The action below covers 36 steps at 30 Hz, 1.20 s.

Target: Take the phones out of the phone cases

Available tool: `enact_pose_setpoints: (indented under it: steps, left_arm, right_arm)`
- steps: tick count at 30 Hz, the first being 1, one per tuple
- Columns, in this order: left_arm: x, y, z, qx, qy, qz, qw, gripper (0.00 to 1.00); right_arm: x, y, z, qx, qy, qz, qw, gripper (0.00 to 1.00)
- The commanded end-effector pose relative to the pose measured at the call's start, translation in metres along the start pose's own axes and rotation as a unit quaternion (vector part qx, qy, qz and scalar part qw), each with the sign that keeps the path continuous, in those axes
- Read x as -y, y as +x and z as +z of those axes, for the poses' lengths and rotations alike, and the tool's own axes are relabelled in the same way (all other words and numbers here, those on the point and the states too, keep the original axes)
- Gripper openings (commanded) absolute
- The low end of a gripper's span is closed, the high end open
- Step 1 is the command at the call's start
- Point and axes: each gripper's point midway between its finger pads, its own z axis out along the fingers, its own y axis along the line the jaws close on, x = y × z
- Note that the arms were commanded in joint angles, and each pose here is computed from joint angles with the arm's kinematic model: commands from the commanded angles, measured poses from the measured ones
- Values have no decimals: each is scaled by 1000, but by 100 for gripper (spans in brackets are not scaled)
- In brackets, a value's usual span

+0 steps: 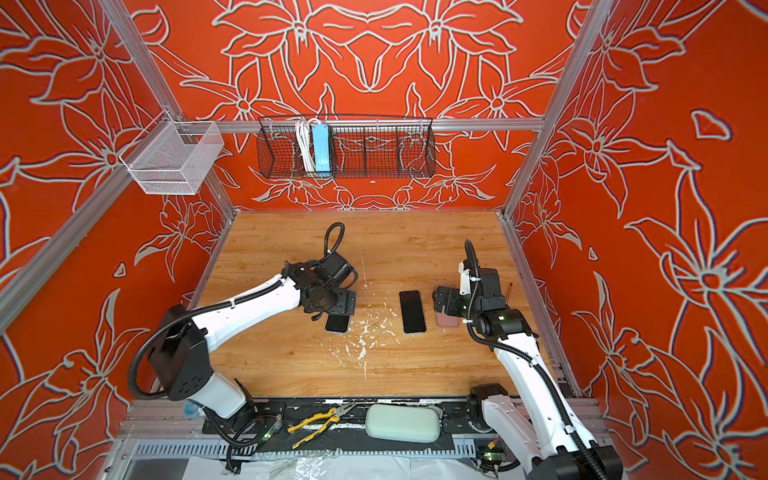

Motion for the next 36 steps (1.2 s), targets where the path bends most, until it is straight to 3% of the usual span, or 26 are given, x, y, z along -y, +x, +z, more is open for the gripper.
enact_pose_setpoints:
  steps: [1,13,26,36]
  left_arm:
    - [-5,6,16,-38,-14,37,998,97]
    - [-19,-1,65,-70,-37,38,996,99]
    - [-14,-23,82,-77,-40,32,996,98]
    - [-19,-17,94,-86,-32,31,995,94]
  right_arm:
    - [-3,-2,-2,2,-1,-15,1000,98]
    - [-2,-2,4,-3,0,-20,1000,98]
    - [0,-4,2,4,6,-25,1000,98]
    - [1,-2,-4,6,10,-15,1000,98]
